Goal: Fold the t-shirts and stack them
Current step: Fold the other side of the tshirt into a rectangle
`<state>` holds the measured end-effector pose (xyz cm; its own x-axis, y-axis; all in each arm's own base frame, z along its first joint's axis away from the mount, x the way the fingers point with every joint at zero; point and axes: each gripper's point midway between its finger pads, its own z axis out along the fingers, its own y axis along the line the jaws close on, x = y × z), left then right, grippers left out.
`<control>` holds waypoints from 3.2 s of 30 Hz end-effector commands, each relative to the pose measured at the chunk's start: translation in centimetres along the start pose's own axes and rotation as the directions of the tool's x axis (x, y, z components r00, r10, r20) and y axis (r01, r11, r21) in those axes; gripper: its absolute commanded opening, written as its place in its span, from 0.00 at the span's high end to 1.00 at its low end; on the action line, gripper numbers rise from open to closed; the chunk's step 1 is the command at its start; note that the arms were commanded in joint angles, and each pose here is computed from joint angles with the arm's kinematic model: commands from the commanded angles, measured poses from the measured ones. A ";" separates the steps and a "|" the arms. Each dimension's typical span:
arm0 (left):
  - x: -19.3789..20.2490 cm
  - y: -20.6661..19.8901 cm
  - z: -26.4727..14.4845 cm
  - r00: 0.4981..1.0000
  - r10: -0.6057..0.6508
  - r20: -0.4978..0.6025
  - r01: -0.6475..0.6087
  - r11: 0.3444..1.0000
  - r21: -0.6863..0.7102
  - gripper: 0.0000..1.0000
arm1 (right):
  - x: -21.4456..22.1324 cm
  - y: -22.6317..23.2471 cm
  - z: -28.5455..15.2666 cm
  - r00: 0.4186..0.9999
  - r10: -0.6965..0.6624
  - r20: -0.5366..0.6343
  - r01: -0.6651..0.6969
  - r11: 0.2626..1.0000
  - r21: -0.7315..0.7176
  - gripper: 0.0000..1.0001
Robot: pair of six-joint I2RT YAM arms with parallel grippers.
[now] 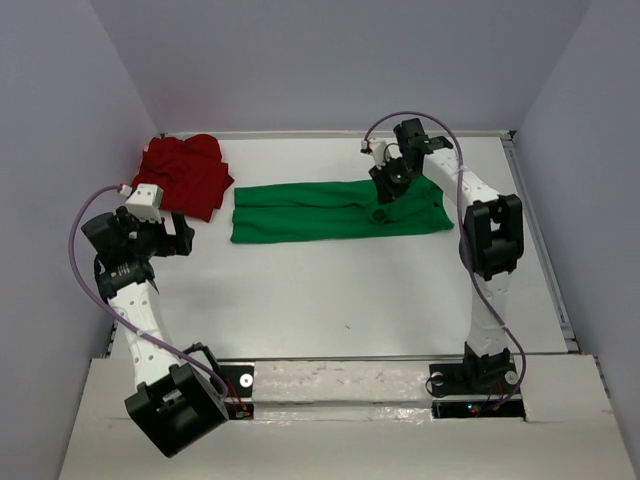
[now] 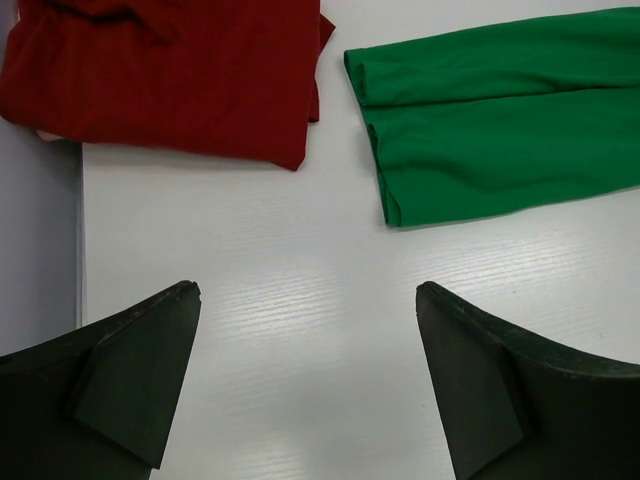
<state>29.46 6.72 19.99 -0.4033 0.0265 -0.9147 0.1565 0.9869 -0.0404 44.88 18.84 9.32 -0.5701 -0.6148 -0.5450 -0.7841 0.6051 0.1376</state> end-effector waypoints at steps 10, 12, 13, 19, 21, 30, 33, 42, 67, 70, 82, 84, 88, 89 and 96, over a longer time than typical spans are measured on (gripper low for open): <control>-2.1 -0.2 0.0 0.998 0.040 0.054 -0.042 0.999 0.022 0.01 | -4.0 -4.8 -1.6 0.996 -0.040 0.074 0.020 0.965 0.260 0.81; -2.1 -0.3 0.1 0.998 0.039 0.053 -0.041 0.999 0.030 0.01 | -2.7 -5.4 -0.5 0.999 -0.028 0.033 0.018 0.962 0.273 0.82; -2.0 -0.4 0.2 0.998 0.039 0.051 -0.040 0.999 0.034 0.01 | -2.3 -5.7 -0.2 1.000 -0.021 0.020 0.014 0.960 0.281 0.82; -2.0 -0.6 0.6 0.998 0.038 0.041 -0.040 0.998 0.048 0.01 | 0.2 -7.7 0.4 0.999 0.028 -0.042 -0.011 0.937 0.349 0.77; -2.0 -0.6 0.7 0.999 0.038 0.037 -0.039 0.998 0.051 0.01 | 0.7 -8.0 0.5 0.998 0.036 -0.057 -0.013 0.932 0.362 0.76; -2.0 -0.6 0.8 0.999 0.042 0.033 -0.044 0.998 0.054 0.01 | 1.1 -8.8 -0.6 0.997 0.052 -0.061 -0.022 0.910 0.414 0.68; -2.0 -0.7 0.8 0.999 0.042 0.033 -0.044 0.997 0.056 0.01 | 1.3 -9.6 -0.9 0.997 0.057 -0.061 -0.025 0.900 0.435 0.67; -1.9 -0.6 0.8 0.999 0.039 0.029 -0.041 0.998 0.054 0.01 | 1.3 -10.6 -0.5 0.996 0.056 -0.072 -0.016 0.887 0.462 0.65; -1.7 -0.4 1.2 0.999 0.038 0.015 -0.039 0.998 0.055 0.01 | 3.0 -11.1 1.8 0.992 0.085 -0.093 -0.039 0.907 0.418 0.83; -1.8 -0.5 1.2 0.999 0.041 0.017 -0.041 0.998 0.055 0.01 | 2.9 -11.1 1.5 0.992 0.082 -0.093 -0.035 0.906 0.422 0.86; -2.2 -0.8 1.0 0.999 0.043 0.031 -0.045 0.997 0.065 0.01 | 1.6 -10.5 -1.5 0.996 0.063 -0.060 -0.030 0.893 0.449 1.00; -2.3 -1.0 0.9 0.998 0.048 0.036 -0.050 0.996 0.068 0.01 | 1.3 -10.3 -2.2 0.997 0.060 -0.052 -0.030 0.891 0.453 1.00; -2.5 -1.2 0.7 0.998 0.051 0.044 -0.055 0.996 0.073 0.01 | 1.2 -9.8 -3.1 0.997 0.059 -0.048 -0.031 0.890 0.454 1.00; -2.6 -1.2 0.7 0.998 0.051 0.046 -0.054 0.996 0.072 0.01 | 1.2 -9.6 -3.6 0.997 0.059 -0.048 -0.031 0.890 0.454 1.00; -2.7 -1.5 0.6 0.997 0.052 0.051 -0.056 0.995 0.082 0.01 | 1.5 -8.3 -4.9 0.996 0.067 -0.060 -0.034 0.899 0.436 1.00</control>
<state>30.46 5.68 19.09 -0.4363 0.0220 -0.8995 0.2073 0.9753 -0.0767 50.44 10.81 8.80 -0.6432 -0.6076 -0.4660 -0.5835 0.7830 -0.2156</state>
